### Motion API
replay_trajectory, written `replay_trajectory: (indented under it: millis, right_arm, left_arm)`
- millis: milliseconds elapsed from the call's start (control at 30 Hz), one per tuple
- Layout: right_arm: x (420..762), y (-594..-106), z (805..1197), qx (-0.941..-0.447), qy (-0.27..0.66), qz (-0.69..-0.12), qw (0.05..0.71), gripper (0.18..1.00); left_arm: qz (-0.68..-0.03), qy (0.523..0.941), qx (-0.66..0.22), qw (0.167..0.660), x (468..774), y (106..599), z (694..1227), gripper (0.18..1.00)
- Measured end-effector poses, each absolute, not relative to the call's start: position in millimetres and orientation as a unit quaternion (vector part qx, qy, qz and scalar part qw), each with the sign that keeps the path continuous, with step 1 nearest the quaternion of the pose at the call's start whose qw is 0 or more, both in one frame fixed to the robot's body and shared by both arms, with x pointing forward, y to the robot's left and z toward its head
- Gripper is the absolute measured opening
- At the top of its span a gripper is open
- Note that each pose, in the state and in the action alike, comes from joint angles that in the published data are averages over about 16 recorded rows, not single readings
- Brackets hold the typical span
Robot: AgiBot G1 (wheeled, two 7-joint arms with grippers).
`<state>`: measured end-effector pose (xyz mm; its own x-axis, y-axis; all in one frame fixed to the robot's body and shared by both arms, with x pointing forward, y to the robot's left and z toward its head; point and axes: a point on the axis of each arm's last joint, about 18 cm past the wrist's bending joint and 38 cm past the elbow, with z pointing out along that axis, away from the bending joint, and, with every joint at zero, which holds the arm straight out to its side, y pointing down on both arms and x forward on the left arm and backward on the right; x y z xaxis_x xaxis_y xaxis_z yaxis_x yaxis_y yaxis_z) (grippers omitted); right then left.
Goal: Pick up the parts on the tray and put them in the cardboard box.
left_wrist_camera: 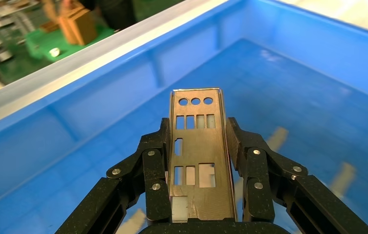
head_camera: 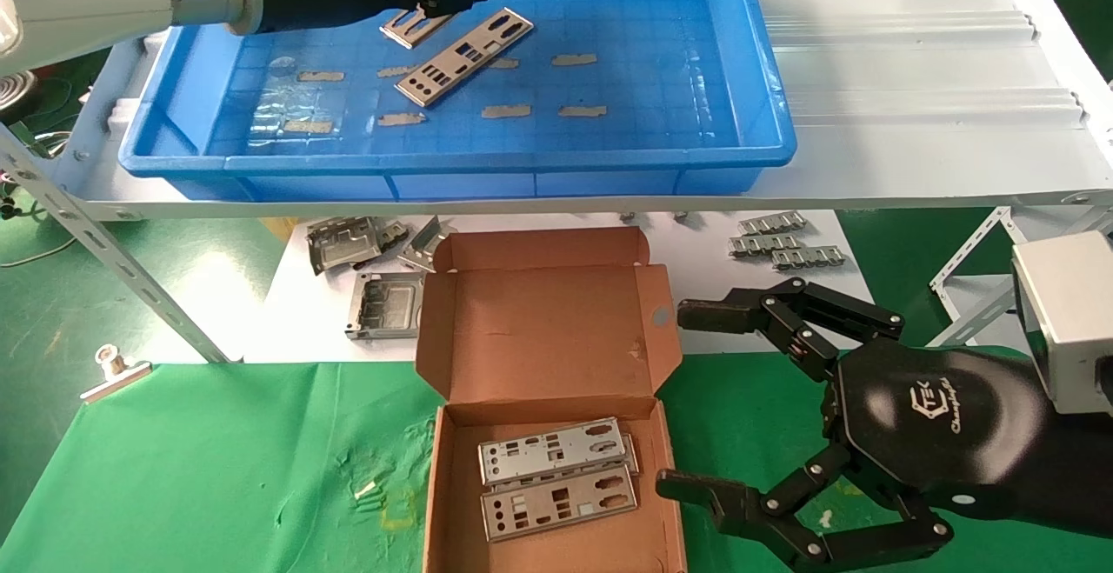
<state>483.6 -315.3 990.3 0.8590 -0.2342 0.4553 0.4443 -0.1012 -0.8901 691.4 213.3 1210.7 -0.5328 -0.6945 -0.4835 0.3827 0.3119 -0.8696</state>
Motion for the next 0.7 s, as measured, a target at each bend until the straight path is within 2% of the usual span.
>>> replay_trajectory:
  millis: [433,700]
  right_arm:
    - [484,-315,990,-0.697,-0.075,-0.255,0.666,1.000]
    - [484,-315,990,-0.697,-0.075,-0.255,0.666,1.000]
  left_arm:
    - [-0.598,0.703,0.006,0.384,636,237,1183,0.444]
    - [-0.596,0.717,0.073,0.353,609,254,1155,0.444]
